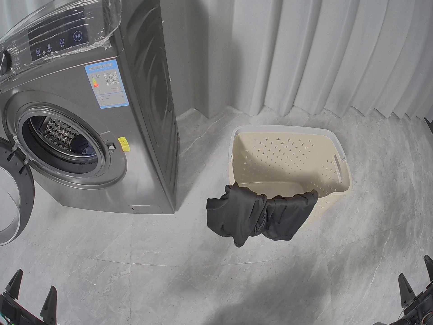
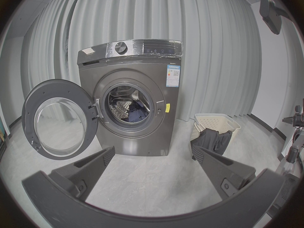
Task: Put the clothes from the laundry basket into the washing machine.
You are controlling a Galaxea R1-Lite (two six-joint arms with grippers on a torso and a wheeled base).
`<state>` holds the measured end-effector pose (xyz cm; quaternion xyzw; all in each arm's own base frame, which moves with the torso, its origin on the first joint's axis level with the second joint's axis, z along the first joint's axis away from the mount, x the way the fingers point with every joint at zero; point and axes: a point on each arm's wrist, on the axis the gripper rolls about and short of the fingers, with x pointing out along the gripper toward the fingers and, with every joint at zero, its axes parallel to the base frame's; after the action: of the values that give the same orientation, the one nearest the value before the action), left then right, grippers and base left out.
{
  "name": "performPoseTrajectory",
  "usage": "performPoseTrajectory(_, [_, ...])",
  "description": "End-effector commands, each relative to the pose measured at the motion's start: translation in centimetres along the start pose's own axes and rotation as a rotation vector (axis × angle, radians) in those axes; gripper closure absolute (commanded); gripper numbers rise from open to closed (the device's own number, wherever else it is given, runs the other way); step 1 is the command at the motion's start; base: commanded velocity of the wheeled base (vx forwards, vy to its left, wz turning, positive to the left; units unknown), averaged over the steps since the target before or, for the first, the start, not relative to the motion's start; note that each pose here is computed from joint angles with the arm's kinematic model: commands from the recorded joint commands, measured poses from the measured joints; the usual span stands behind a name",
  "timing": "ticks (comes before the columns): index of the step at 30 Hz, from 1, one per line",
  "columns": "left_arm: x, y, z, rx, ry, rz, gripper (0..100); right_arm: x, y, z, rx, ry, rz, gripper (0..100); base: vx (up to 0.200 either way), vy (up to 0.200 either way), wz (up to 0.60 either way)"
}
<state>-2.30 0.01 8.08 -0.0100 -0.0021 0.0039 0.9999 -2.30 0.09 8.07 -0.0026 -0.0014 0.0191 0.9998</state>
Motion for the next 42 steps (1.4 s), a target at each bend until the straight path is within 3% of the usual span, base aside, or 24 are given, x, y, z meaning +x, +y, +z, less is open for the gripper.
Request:
performPoseTrajectory(1, [0.0,0.0,-0.5,0.0,0.004,0.0,0,0.0,0.0,-0.5,-0.001,0.003,0.0,0,0.0,0.0,0.0])
performPoseTrajectory(8, [0.0,0.0,-0.5,0.0,0.004,0.001,0,0.0,0.0,-0.5,0.001,0.003,0.0,0,0.0,0.0,0.0])
performPoseTrajectory(20, [0.0,0.0,-0.5,0.003,0.004,0.0,0,0.0,0.0,-0.5,0.001,0.004,0.002,0,0.0,-0.2,0.0])
performPoseTrajectory(25, [0.0,0.0,-0.5,0.005,0.004,0.0,0,0.0,0.0,-0.2,0.014,-0.019,0.003,0,0.0,0.0,0.0])
performPoseTrajectory(26, [0.0,0.0,-0.5,0.005,0.004,0.001,0,-0.3,0.0,1.0,0.009,-0.083,0.012,0,0.0,0.0,0.0])
performPoseTrajectory(27, [0.0,0.0,-0.5,0.005,0.004,0.001,0,-0.3,0.0,1.0,0.009,-0.083,0.012,0,0.0,0.0,0.0])
performPoseTrajectory(28, [0.0,0.0,-0.5,0.003,0.004,0.0,0,-1.5,0.1,4.7,0.03,-0.206,0.046,0,0.0,0.0,0.0])
performPoseTrajectory(29, [0.0,0.0,-0.5,0.003,0.004,0.0,0,-1.5,0.1,6.2,0.042,-0.204,0.057,0,0.0,0.0,0.0])
performPoseTrajectory(33, [0.0,0.0,-0.5,0.002,0.004,0.0,0,0.6,0.0,8.4,0.063,-0.059,0.083,0,0.0,0.0,0.0])
performPoseTrajectory(35, [0.0,0.0,-0.5,0.003,0.004,0.0,0,3.1,0.1,8.4,0.095,0.089,0.136,0,0.0,0.0,0.0])
performPoseTrajectory(36, [0.0,0.0,-0.5,0.003,0.004,0.0,0,3.1,0.1,8.4,0.095,0.089,0.136,0,0.0,0.0,0.0])
performPoseTrajectory(37, [0.0,0.0,-0.5,0.002,0.004,0.0,0,5.4,0.2,8.1,0.125,0.222,0.174,0,0.0,0.0,0.0])
performPoseTrajectory(38, [0.0,0.0,-0.5,0.002,0.004,0.0,0,5.4,0.2,8.1,0.125,0.222,0.174,0,0.0,0.0,0.0])
performPoseTrajectory(39, [0.0,0.0,-0.5,0.0,0.004,0.0,0,7.3,0.5,8.0,0.151,0.312,0.208,0,0.0,0.0,0.0])
performPoseTrajectory(42, [0.0,0.0,-0.5,0.002,0.004,0.0,0,10.2,1.2,7.5,0.159,0.407,0.275,0,0.0,0.0,0.0])
